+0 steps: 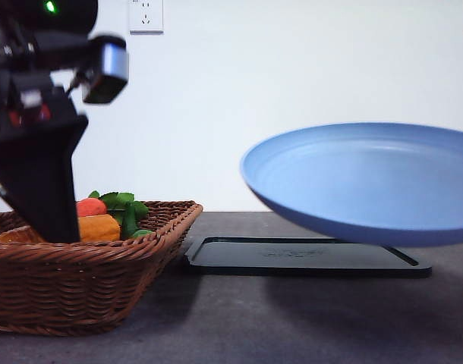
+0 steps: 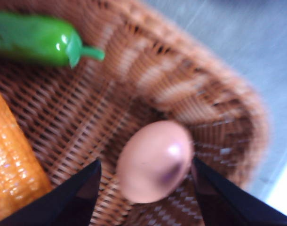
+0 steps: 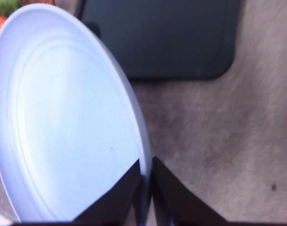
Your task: Transfer egg from basket to plate and serve
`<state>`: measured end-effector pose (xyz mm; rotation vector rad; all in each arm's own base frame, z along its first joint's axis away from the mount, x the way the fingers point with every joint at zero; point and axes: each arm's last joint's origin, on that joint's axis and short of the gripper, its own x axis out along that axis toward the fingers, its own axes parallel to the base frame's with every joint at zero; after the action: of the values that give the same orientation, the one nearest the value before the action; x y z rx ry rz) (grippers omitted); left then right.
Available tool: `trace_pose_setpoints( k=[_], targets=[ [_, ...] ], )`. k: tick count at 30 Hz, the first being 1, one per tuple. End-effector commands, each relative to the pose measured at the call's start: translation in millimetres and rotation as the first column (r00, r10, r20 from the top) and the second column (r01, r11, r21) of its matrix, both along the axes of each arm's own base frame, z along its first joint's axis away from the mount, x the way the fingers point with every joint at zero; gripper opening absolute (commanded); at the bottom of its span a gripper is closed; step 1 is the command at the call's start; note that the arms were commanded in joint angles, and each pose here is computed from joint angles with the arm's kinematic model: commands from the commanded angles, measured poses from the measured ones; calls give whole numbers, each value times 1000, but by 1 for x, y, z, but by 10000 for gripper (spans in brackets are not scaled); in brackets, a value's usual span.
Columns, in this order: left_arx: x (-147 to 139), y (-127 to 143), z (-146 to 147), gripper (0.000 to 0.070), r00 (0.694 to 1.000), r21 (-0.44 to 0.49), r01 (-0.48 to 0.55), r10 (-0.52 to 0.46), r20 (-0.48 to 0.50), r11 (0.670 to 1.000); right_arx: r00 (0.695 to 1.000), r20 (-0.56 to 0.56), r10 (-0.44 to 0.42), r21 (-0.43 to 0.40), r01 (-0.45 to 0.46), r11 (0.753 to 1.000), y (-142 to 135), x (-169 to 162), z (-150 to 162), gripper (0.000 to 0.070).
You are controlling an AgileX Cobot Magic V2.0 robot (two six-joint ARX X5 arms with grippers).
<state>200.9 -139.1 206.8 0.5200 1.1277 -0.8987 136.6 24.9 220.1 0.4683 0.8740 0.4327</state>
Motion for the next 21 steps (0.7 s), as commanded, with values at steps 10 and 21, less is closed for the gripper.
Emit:
trace_pose_setpoints(
  k=[10, 21],
  targets=[
    [7, -7, -9, 392, 999, 29, 43, -43, -16, 999, 1000, 25, -18, 2, 18, 1000, -3, -1, 3, 0],
    [7, -6, -9, 256, 999, 49, 33, -33, -8, 998, 1000, 26, -18, 2, 18, 1000, -3, -1, 3, 0]
  ],
)
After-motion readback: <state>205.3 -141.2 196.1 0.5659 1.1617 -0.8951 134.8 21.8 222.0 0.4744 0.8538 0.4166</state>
